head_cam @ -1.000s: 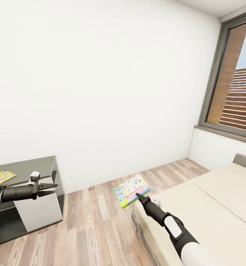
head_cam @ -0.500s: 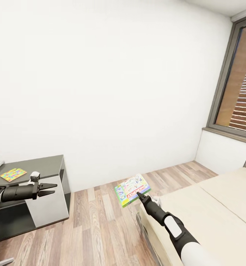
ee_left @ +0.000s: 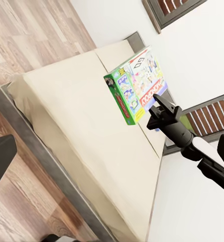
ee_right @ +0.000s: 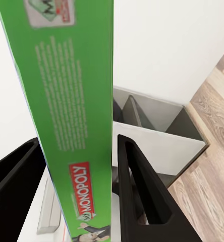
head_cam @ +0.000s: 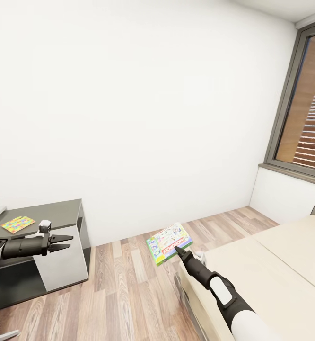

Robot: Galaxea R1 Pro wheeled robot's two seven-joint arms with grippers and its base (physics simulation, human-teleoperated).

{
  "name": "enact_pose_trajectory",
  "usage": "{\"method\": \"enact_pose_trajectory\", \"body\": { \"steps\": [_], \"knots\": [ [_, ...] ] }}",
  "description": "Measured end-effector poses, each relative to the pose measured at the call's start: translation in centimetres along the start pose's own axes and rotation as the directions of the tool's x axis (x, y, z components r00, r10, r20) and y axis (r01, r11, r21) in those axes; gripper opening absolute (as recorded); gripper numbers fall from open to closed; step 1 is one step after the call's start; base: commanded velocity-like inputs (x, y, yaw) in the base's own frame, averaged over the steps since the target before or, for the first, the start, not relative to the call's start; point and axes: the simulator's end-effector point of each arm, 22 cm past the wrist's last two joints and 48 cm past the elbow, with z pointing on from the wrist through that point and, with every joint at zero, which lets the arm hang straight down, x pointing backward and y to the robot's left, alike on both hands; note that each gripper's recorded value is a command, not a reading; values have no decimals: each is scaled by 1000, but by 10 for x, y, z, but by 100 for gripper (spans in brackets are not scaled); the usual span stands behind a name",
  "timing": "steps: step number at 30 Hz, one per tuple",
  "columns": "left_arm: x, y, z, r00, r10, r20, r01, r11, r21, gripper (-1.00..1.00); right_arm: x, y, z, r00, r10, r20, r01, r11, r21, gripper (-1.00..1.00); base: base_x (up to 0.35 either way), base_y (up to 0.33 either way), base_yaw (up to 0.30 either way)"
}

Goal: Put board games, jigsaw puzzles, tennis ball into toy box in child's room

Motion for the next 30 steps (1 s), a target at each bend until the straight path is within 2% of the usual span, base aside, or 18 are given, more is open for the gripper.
{"method": "enact_pose_trajectory", "body": {
  "steps": [7,15,24,30],
  "knots": [
    [0,0,0,1000,0,1,0,1000,0,100,1,1,1,1000,-1,0,1,1000,-1,-100,0,0,24],
    [-1,-2,-1,1000,4,3,-4,1000,1,100,7,5,2,999,-32,-20,32,999,-4,-100,0,0,236],
    [-2,-5,-2,1000,9,6,-9,1000,3,100,6,8,2,999,-39,-19,38,999,-8,-100,0,0,256],
    [-2,-5,-2,1000,10,6,-10,1000,3,100,6,9,2,999,-38,-20,38,999,-9,-100,31,0,55]
  ]
}}
